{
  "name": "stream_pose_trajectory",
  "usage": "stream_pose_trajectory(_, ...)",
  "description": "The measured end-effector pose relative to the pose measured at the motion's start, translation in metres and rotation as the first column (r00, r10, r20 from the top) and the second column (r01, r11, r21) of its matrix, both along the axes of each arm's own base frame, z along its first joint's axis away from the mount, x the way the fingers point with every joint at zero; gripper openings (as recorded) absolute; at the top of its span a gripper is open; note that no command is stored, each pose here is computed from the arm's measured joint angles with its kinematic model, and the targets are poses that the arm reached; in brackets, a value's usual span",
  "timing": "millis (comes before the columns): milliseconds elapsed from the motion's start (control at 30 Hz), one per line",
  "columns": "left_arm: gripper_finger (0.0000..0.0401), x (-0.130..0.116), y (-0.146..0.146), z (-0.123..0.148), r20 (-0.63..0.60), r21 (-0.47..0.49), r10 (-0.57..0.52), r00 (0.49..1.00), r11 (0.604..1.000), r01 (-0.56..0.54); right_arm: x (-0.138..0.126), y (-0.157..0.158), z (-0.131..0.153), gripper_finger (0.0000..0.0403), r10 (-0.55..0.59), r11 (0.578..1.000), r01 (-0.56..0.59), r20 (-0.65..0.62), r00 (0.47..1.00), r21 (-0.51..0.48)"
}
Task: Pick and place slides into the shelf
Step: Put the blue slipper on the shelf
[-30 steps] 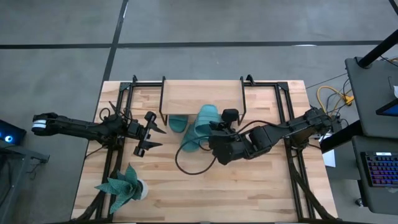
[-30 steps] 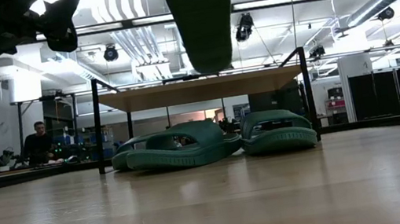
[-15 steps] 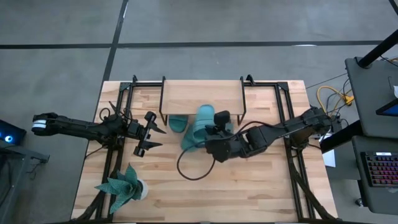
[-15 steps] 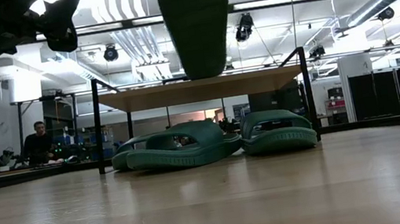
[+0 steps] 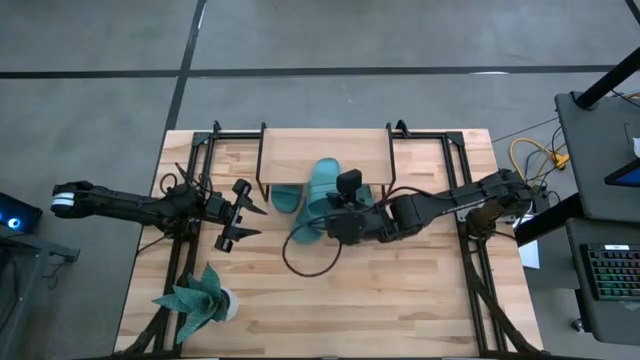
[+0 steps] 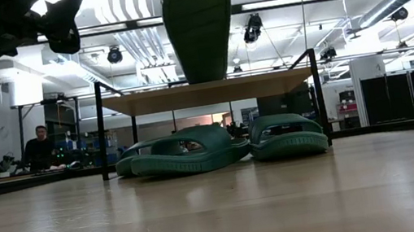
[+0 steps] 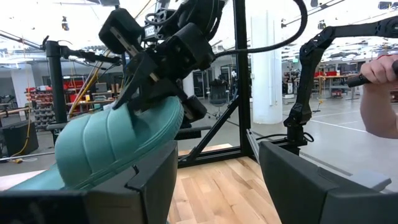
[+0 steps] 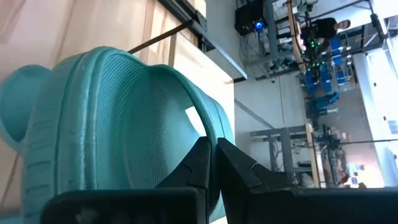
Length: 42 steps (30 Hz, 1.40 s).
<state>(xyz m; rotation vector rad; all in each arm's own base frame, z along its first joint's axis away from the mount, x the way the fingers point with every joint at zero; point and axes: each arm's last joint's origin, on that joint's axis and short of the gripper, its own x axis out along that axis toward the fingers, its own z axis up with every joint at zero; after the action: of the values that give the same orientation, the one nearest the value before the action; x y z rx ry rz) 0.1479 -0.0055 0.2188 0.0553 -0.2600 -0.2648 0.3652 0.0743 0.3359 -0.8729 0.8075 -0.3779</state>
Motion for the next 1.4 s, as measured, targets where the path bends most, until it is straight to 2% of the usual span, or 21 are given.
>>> stream_pose_trajectory(300, 0.0211, 0.0, 0.0, 0.0, 0.0, 0.0, 0.0, 1.0, 1.0, 0.0, 0.003, -0.002, 0.0, 0.0011, 0.008, 0.996, -0.01, -0.019, 1.0, -0.09)
stream_pose_trajectory(700, 0.0211, 0.0, 0.0, 0.0, 0.0, 0.0, 0.0, 1.0, 1.0, 0.0, 0.003, -0.006, 0.004, 0.0011, -0.023, 0.991, 0.023, -0.004, 1.0, -0.13)
stream_pose_trajectory(933, 0.0211, 0.0, 0.0, 0.0, 0.0, 0.0, 0.0, 1.0, 1.0, 0.0, 0.006, -0.013, -0.004, 0.0011, -0.04, 0.987, 0.04, -0.001, 0.999, -0.158)
stream_pose_trajectory(1200, 0.0211, 0.0, 0.0, 0.0, 0.0, 0.0, 0.0, 1.0, 1.0, 0.0, 0.015, -0.017, -0.019, 0.0011, 0.022, 0.971, -0.007, 0.059, 0.998, -0.238)
stream_pose_trajectory(1400, 0.0211, 0.0, 0.0, 0.0, 0.0, 0.0, 0.0, 1.0, 1.0, 0.0, 0.019, -0.022, -0.029, 0.0011, 0.099, 0.97, -0.068, 0.126, 0.987, -0.234)
